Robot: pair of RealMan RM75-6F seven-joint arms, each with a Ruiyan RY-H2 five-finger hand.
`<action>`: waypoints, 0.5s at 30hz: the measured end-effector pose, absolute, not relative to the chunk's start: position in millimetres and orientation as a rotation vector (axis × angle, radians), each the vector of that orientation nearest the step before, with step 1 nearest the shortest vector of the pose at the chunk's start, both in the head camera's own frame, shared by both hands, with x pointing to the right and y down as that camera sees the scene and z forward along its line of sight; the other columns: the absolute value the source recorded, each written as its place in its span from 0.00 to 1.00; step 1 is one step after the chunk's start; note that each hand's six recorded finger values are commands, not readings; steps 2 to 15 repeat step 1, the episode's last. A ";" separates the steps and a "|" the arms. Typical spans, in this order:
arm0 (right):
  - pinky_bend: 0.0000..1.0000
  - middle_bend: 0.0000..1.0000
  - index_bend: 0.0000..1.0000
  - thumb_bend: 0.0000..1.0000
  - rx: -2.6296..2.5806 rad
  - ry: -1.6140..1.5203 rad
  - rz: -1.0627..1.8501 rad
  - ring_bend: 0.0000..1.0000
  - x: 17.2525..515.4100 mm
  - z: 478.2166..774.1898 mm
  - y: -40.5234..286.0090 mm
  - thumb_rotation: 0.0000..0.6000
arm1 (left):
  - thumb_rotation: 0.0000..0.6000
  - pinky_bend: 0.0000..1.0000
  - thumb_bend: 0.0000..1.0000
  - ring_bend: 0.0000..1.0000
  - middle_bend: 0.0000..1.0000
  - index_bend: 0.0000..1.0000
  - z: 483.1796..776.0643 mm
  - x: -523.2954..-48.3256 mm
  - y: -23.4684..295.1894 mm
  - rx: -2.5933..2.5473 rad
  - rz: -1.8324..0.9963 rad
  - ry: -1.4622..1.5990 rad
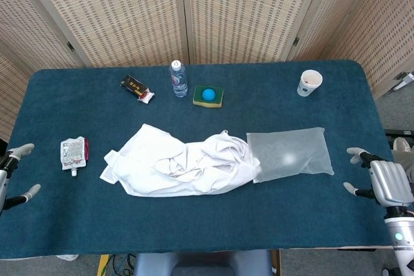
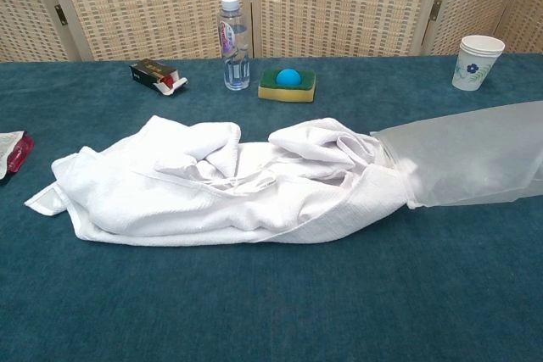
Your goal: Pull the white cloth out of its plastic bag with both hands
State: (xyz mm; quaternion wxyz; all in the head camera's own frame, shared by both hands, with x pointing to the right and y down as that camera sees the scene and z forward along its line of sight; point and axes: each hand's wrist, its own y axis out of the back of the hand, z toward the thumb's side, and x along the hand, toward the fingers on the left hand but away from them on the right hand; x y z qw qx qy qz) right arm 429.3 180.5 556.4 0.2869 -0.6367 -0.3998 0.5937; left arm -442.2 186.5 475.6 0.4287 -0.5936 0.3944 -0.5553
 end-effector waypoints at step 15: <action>0.53 0.40 0.28 0.07 -1.705 -1.063 1.588 0.41 428.5 557.7 180.5 1.00 | 1.00 0.72 0.01 0.45 0.31 0.21 477.3 -441.8 187.2 -1.482 -1.390 0.975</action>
